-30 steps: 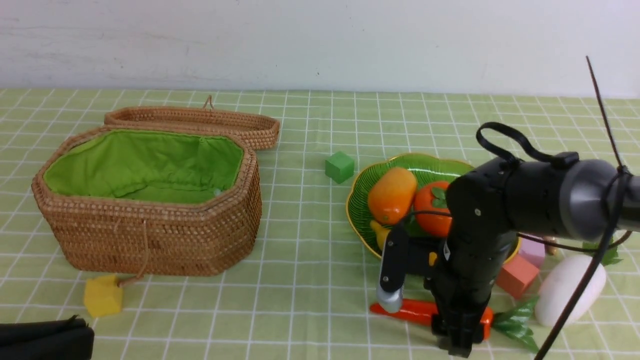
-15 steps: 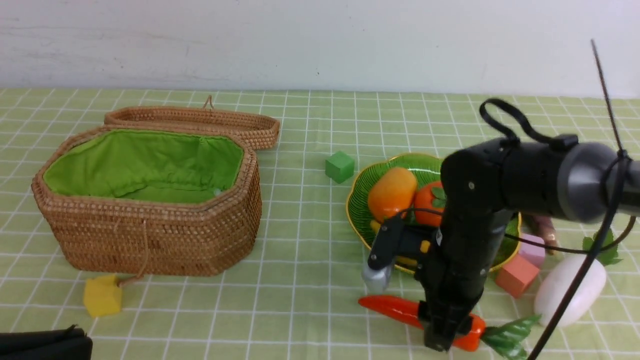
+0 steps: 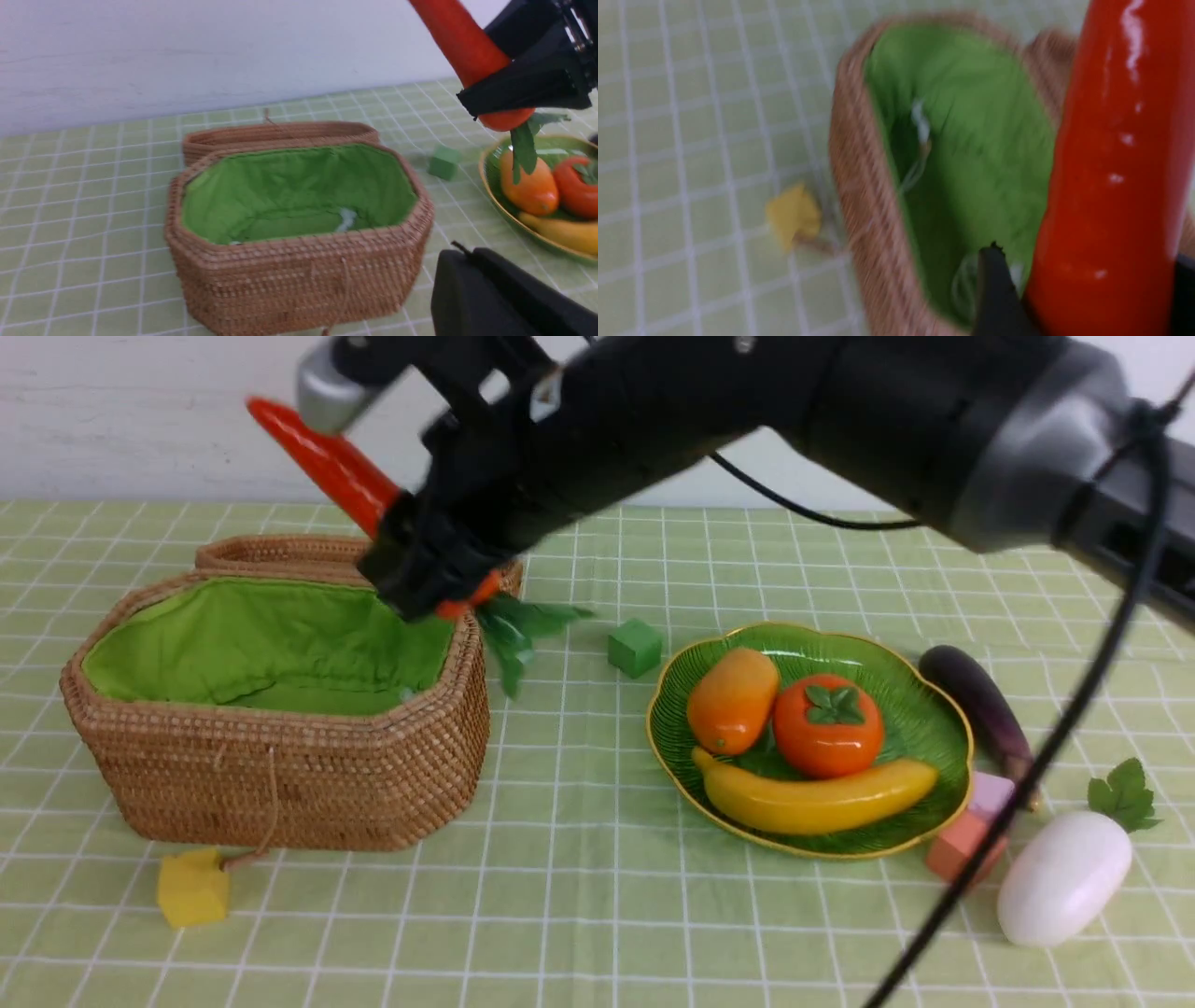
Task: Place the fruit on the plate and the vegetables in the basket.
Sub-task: Use the right arm to grab a carrot and put it into the left basket, then take a daikon with your right arm and place it on the basket on the left, then grab an eggplant with your right arm and place it in the basket on the left.
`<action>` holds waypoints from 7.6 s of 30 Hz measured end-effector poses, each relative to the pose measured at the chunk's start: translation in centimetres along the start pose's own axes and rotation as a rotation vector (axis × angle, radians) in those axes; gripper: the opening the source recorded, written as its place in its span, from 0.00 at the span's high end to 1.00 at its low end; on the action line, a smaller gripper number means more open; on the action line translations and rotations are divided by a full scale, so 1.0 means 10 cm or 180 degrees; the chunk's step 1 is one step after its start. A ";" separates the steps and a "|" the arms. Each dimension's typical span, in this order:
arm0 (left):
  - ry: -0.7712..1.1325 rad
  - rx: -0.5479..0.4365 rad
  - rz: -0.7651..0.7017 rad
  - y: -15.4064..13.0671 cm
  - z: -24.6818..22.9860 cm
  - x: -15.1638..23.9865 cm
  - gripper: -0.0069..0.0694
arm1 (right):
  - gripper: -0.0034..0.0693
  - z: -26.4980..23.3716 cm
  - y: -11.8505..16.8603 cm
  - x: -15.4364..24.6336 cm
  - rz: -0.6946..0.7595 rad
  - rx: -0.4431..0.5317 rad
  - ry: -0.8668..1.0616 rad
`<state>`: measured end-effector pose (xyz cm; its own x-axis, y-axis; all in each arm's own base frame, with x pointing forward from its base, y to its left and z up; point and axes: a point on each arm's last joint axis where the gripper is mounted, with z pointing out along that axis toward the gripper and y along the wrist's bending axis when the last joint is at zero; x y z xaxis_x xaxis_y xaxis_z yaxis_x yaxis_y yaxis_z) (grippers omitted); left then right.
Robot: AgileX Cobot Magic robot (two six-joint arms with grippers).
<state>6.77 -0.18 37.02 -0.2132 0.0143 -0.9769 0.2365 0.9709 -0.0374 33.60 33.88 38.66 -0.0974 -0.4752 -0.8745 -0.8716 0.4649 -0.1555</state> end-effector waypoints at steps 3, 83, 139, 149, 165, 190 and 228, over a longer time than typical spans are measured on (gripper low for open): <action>-0.0062 -0.0130 -0.0113 0.04 -0.01 -0.02 0.93 | 0.45 0.34 -0.09 0.00 0.0032 0.0108 -0.0293; 0.0567 0.1981 0.0336 -0.52 -0.19 0.18 0.93 | 0.21 -1.54 -1.14 3.59 0.4726 0.2439 0.2087; 0.0361 0.0832 0.0110 -0.11 -0.21 0.17 0.93 | 0.54 -0.34 -0.14 -0.13 0.0621 0.0356 0.0974; 0.0534 0.1988 0.0290 -0.40 -0.35 0.23 0.92 | 0.97 -1.39 -0.80 0.39 0.1356 0.1458 0.1524; 0.0481 0.2079 0.0356 -0.42 -0.37 0.22 0.92 | 0.29 -1.70 -1.82 2.91 0.3476 0.1932 0.2185; 0.0395 0.2080 0.0275 -0.43 -0.36 0.19 0.92 | 0.56 -1.16 -2.11 3.59 0.3144 0.2095 0.1972; 0.0013 0.0321 -0.0162 0.03 -0.18 0.06 0.92 | 0.39 0.76 -0.09 0.27 0.0815 -0.0121 -0.0373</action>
<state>5.04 0.51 36.79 -0.2311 -0.0331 -0.9724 0.3194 0.9414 -0.1080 37.76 37.89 32.90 -0.2624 -0.2552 -0.9306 -0.8434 0.5293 0.0926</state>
